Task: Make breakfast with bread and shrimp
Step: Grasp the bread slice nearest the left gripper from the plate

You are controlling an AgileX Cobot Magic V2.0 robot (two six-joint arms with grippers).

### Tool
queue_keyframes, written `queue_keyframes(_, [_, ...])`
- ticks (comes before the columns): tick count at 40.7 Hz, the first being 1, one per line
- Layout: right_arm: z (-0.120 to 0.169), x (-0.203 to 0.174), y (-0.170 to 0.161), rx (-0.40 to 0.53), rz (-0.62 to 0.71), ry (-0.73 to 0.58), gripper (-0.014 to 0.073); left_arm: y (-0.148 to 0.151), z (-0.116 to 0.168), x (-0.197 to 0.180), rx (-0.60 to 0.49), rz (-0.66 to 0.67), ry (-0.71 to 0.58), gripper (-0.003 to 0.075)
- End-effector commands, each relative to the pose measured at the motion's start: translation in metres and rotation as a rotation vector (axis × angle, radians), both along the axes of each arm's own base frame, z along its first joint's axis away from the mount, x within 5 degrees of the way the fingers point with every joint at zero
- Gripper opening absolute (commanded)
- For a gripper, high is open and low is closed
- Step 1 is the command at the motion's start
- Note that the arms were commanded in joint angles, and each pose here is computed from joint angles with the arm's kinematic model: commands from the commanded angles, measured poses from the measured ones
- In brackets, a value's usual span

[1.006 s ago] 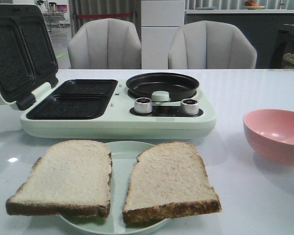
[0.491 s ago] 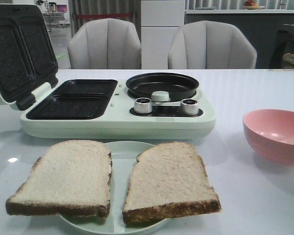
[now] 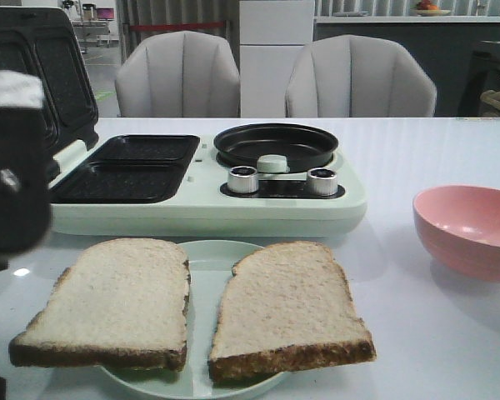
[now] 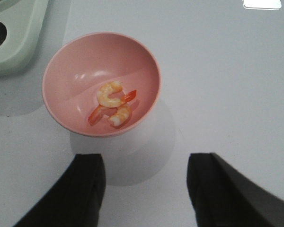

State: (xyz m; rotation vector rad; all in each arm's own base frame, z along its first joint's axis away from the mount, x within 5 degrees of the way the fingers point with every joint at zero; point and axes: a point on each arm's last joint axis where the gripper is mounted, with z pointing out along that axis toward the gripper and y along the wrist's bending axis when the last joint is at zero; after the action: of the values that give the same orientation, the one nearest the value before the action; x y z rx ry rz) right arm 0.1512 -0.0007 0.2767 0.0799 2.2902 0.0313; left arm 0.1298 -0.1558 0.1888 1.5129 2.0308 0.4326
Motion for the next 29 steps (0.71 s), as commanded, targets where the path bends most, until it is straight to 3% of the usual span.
queue_keyframes(1, [0.013, 0.005, -0.001, -0.014, -0.001, -0.086, 0.0498, -0.016, -0.001, 0.007, 0.023, -0.044, -0.104, 0.0563])
queue_keyframes(11, [0.013, 0.005, -0.001, -0.014, -0.001, -0.086, 0.0498, -0.023, -0.019, 0.020, 0.138, -0.056, -0.211, 0.0563])
queue_keyframes(20, [0.013, 0.005, -0.001, -0.014, -0.001, -0.086, 0.0498, -0.029, -0.027, 0.022, 0.148, -0.099, -0.213, 0.0553])
queue_keyframes(25, [0.013, 0.005, -0.001, -0.014, -0.001, -0.086, 0.0498, -0.030, -0.026, 0.023, 0.143, -0.108, -0.227, 0.0475])
queue_keyframes(29, [0.013, 0.005, -0.001, -0.014, -0.001, -0.086, 0.0498, -0.030, -0.026, 0.023, 0.143, -0.111, -0.227, 0.0370])
